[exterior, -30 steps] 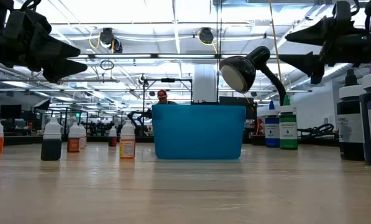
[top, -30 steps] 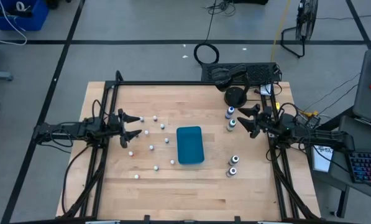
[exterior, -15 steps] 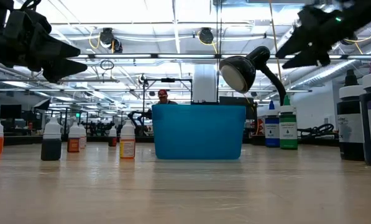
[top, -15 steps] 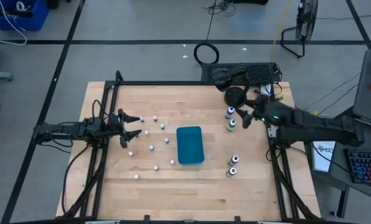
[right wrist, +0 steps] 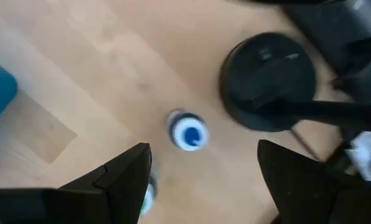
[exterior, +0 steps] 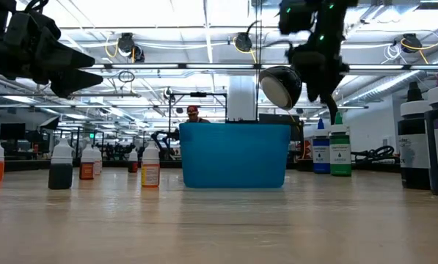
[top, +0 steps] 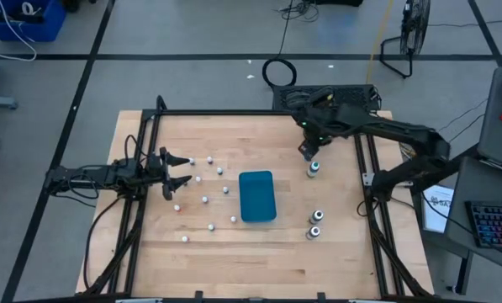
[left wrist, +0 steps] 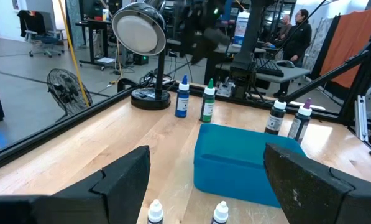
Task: Pick & Place food coloring
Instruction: Put the large blue food coloring bottle into the blue container
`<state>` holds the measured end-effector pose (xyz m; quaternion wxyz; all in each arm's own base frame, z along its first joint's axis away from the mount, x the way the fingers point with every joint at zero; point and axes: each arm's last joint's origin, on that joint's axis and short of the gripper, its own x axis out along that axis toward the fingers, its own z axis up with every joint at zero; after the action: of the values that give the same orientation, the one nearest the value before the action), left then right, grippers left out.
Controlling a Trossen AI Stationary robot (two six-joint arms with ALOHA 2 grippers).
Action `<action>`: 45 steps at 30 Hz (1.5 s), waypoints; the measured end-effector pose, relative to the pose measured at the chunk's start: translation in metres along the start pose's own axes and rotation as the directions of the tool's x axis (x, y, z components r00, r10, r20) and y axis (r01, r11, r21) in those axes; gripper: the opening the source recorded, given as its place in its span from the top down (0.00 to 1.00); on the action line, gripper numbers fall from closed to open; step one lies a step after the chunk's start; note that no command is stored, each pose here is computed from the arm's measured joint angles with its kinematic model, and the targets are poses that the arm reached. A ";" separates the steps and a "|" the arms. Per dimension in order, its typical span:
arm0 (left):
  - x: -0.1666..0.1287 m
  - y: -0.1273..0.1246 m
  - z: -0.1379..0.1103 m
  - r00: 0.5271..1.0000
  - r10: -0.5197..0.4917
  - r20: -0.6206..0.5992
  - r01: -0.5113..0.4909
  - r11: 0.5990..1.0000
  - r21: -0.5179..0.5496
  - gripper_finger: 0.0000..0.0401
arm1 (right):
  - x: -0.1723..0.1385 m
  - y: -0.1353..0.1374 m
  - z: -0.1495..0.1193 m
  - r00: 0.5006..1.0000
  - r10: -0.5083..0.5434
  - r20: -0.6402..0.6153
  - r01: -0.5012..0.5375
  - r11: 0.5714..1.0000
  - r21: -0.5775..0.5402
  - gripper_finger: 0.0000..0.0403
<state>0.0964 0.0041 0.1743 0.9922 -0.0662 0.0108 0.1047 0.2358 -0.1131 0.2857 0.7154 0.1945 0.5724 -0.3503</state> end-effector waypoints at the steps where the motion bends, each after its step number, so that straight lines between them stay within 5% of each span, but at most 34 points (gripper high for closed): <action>1: 0.000 0.000 0.000 1.000 0.000 0.001 0.000 1.000 0.000 0.23 | 0.006 0.001 0.002 1.000 -0.006 -0.027 0.006 1.000 -0.003 0.31; 10: 0.000 0.000 0.000 1.000 0.000 0.000 0.000 1.000 0.000 0.23 | 0.052 0.005 0.000 0.990 -0.050 -0.133 0.048 0.999 -0.019 0.31; 19: 0.000 0.000 0.000 1.000 0.000 0.000 0.000 1.000 0.000 0.23 | 0.091 0.003 -0.013 0.995 -0.033 -0.095 0.035 0.999 0.022 0.31; 30: 0.000 0.000 0.000 1.000 0.000 0.001 0.000 1.000 0.000 0.23 | 0.103 -0.001 -0.017 0.997 -0.026 -0.073 0.030 0.998 0.048 0.32; 35: 0.000 0.000 0.000 1.000 0.000 0.000 0.000 1.000 0.000 0.23 | 0.103 0.000 -0.017 0.997 -0.020 -0.070 0.023 0.999 0.041 0.42; 41: 0.000 0.000 0.000 1.000 0.000 0.000 0.000 1.000 0.000 0.23 | 0.103 0.003 -0.018 0.994 0.063 -0.093 -0.064 0.998 0.000 0.69; 45: 0.000 0.000 0.000 1.000 0.000 0.000 0.000 1.000 0.000 0.23 | 0.101 0.007 -0.018 0.993 0.081 -0.084 -0.084 0.996 -0.036 0.69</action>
<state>0.0963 0.0041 0.1743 0.9922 -0.0661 0.0107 0.1047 0.2382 -0.1239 0.1838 0.7087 0.2183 0.5998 -0.3006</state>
